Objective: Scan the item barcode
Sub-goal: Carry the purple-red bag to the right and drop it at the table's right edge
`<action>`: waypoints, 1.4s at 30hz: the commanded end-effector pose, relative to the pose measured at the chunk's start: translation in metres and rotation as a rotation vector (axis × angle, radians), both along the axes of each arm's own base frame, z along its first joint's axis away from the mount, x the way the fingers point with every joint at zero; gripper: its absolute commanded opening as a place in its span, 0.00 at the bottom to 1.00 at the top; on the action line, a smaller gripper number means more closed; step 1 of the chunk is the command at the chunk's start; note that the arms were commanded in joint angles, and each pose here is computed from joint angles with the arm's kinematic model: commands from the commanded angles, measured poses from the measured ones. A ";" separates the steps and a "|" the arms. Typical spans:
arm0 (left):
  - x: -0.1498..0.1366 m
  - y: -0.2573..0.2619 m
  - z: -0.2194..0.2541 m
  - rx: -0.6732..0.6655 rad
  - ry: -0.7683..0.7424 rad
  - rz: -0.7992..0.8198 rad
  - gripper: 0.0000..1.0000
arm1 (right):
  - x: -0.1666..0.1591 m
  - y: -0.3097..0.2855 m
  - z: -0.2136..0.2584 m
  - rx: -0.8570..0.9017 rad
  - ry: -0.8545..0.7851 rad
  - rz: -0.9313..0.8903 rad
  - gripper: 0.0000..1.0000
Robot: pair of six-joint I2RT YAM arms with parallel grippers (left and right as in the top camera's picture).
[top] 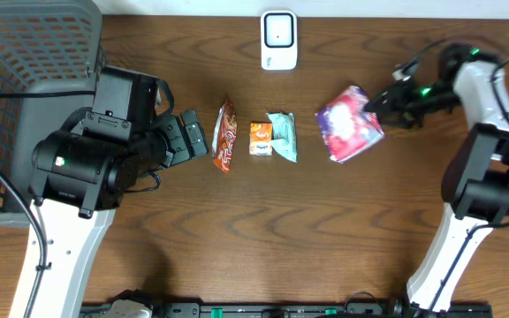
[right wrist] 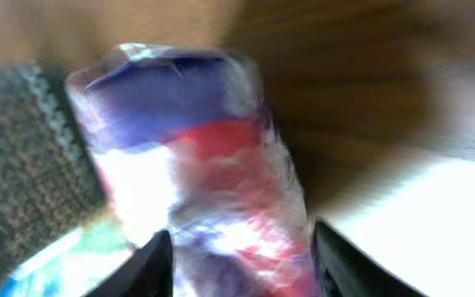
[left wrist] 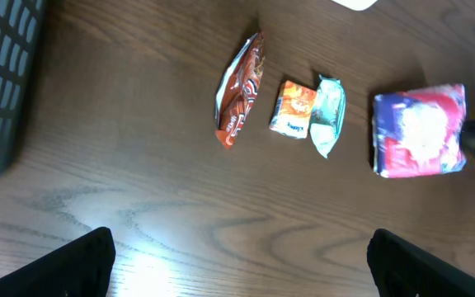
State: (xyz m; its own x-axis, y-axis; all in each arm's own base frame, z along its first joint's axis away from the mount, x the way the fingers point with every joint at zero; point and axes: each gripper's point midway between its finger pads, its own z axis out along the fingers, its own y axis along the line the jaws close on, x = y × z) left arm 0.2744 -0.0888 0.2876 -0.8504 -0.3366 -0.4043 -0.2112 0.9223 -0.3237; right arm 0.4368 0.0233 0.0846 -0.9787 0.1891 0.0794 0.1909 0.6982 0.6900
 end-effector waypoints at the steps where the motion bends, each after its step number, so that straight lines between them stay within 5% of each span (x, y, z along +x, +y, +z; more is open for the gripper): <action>1: 0.000 0.001 0.004 0.000 -0.013 0.005 0.98 | 0.013 -0.038 0.048 -0.335 -0.103 0.026 0.69; 8: 0.000 0.001 0.004 0.000 -0.012 0.005 0.98 | 0.008 -0.044 0.050 -0.506 -0.095 0.113 0.77; 23: 0.000 0.001 0.004 0.000 -0.013 0.006 0.98 | 0.000 -0.006 -0.051 -0.269 -0.213 0.246 0.74; 26: 0.000 0.001 0.004 0.000 -0.012 0.006 0.98 | -0.004 0.007 -0.066 -0.213 -0.226 0.242 0.55; 30: 0.000 0.001 0.004 0.000 -0.012 0.005 0.98 | -0.007 0.021 -0.068 -0.143 -0.211 0.201 0.04; 34: 0.000 0.001 0.004 0.000 -0.012 0.006 0.98 | 0.002 0.042 -0.050 -0.058 -0.229 0.176 0.01; 42: 0.000 0.001 0.004 0.000 -0.012 0.005 0.98 | 0.081 0.093 0.066 0.036 -0.440 0.060 0.01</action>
